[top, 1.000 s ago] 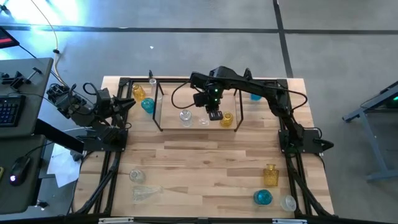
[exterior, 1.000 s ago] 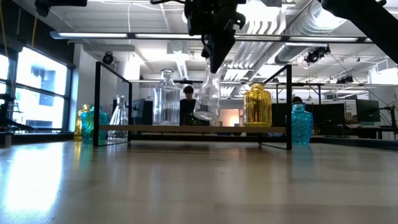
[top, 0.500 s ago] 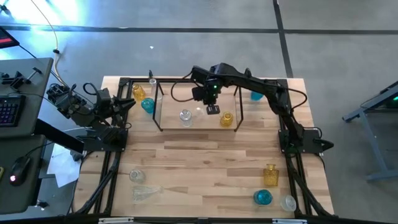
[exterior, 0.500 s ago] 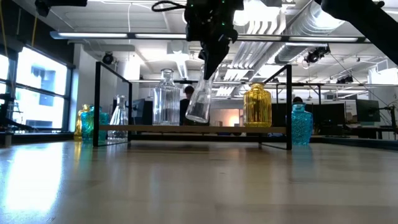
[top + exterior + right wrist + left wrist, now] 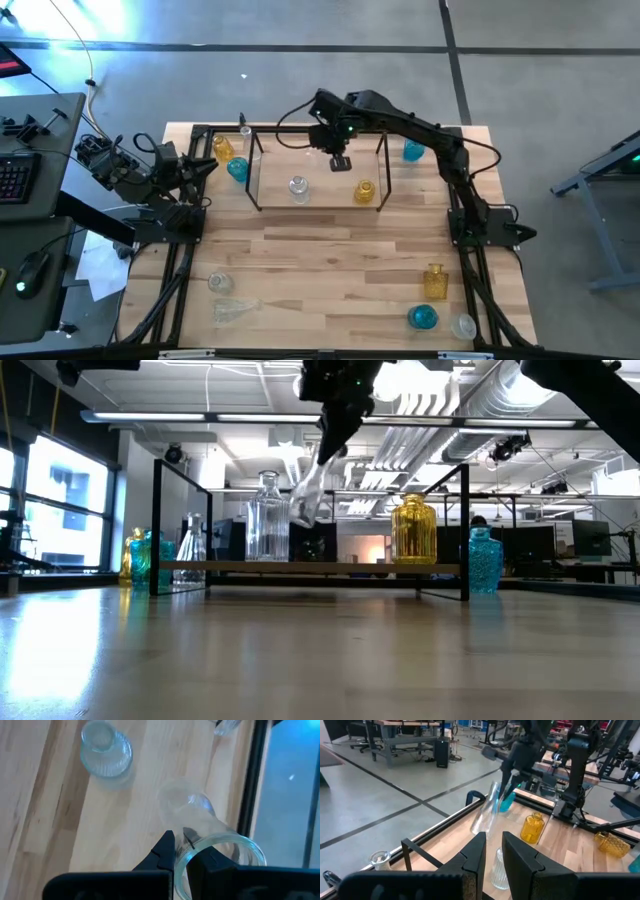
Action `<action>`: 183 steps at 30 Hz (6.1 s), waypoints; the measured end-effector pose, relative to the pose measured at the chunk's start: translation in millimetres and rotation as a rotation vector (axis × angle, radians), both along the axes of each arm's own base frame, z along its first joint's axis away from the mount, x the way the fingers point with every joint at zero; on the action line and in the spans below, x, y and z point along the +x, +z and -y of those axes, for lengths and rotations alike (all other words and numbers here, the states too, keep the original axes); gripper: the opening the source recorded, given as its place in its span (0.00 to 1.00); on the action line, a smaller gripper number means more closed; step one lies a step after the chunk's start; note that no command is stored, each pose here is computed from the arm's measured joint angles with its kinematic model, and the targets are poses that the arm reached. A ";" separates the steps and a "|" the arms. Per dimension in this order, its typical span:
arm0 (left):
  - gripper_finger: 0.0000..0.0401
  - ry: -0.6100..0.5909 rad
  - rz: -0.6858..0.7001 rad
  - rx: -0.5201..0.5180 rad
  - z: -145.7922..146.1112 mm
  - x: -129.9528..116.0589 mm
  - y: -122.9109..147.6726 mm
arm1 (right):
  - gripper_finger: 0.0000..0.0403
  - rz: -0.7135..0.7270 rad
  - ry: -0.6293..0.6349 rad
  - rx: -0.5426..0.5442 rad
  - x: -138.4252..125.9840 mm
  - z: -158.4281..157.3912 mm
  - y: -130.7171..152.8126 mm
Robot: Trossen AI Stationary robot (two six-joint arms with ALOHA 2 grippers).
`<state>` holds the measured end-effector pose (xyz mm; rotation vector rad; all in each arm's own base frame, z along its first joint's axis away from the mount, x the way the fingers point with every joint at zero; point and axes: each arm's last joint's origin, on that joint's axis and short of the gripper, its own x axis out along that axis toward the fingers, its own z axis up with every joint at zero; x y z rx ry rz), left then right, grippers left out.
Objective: Sort vases onto shelf
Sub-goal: Put the transparent vase on the shelf aligned with the other transparent vase
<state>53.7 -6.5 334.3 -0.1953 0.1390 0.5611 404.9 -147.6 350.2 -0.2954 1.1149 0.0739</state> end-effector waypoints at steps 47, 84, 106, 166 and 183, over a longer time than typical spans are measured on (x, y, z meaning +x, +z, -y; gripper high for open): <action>0.14 0.005 0.001 -0.002 1.1 1.6 0.0 | 0.00 -0.059 0.008 0.182 15.3 10.0 -44.8; 0.14 0.005 -0.002 0.001 1.0 1.5 -0.1 | 0.14 -0.085 0.014 0.191 21.9 8.8 -55.2; 0.14 0.005 -0.003 0.001 1.0 1.5 -0.2 | 0.14 -0.084 0.060 0.124 27.7 -7.5 -48.7; 0.14 -0.034 -0.019 -0.006 2.0 2.0 -0.8 | 0.00 -0.023 -0.030 0.206 16.2 18.0 -51.5; 0.14 -0.034 -0.018 -0.006 2.0 2.0 -0.7 | 0.00 0.032 0.018 0.230 22.1 12.8 -49.4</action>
